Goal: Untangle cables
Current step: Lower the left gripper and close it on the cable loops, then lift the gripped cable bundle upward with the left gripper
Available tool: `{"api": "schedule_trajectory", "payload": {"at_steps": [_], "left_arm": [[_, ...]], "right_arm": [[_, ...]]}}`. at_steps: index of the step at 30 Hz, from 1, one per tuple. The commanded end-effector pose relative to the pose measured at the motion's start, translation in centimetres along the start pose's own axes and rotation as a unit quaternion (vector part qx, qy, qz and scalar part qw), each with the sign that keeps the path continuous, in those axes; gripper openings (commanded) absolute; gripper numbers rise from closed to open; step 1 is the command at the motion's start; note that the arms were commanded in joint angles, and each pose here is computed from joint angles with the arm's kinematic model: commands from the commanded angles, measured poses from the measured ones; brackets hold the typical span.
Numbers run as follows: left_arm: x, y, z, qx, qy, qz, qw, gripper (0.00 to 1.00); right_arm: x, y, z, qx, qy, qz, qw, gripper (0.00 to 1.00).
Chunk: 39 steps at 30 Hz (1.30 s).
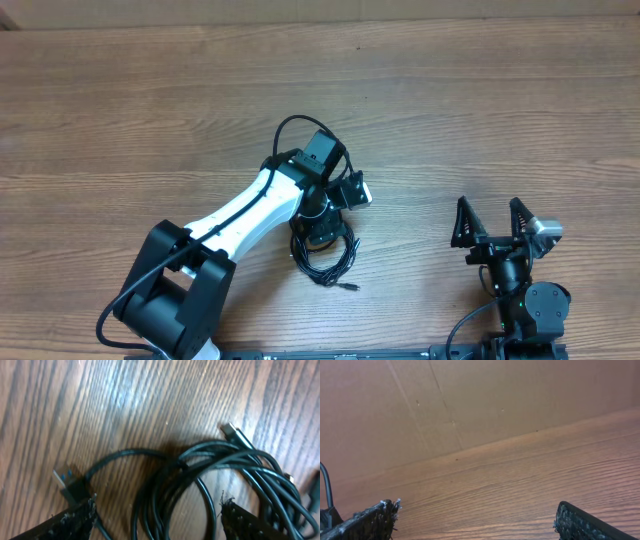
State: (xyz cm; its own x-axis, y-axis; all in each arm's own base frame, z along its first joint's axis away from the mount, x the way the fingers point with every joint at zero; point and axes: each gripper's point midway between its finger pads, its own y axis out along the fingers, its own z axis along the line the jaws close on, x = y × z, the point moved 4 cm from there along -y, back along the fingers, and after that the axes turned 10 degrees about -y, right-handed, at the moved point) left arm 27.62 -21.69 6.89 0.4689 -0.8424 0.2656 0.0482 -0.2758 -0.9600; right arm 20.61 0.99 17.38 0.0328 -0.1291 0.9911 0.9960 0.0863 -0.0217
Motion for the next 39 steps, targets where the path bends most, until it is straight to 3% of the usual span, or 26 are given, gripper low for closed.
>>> {"api": "schedule_trajectory", "payload": {"at_steps": [1, 9, 16, 27, 31, 36, 39], "left_arm": [[-0.1, 0.9, -0.5, -0.011, 0.023, -0.008, 1.0, 0.79], [-1.4, 2.1, -0.9, -0.015, 0.02, -0.001, 1.0, 0.76], [-0.9, 2.2, -1.1, -0.024, -0.024, -0.017, 0.999, 0.69], [-1.9, 4.0, -1.3, -0.025, -0.031, -0.034, 0.999, 0.7], [-2.6, 4.8, -1.2, -0.011, -0.029, -0.037, 0.999, 0.5], [-2.4, 4.8, -1.0, -0.008, -0.028, -0.042, 0.999, 0.04], [-2.3, 4.8, -1.0, -0.006, -0.029, -0.045, 0.999, 0.04]], "right_arm": [[-0.2, 0.0, -0.2, -0.006, -0.004, -0.003, 1.0, 1.0], [-0.2, 0.0, -0.2, -0.006, -0.004, -0.003, 1.0, 1.0], [-0.2, 0.0, -0.2, -0.006, -0.004, -0.003, 1.0, 1.0], [-0.2, 0.0, -0.2, -0.006, -0.004, -0.003, 1.0, 1.0], [-0.2, 0.0, -0.2, -0.006, -0.004, -0.003, 1.0, 1.0], [-0.2, 0.0, -0.2, -0.006, -0.004, -0.003, 1.0, 1.0], [-0.2, 0.0, -0.2, -0.006, -0.004, -0.003, 1.0, 1.0]]}}
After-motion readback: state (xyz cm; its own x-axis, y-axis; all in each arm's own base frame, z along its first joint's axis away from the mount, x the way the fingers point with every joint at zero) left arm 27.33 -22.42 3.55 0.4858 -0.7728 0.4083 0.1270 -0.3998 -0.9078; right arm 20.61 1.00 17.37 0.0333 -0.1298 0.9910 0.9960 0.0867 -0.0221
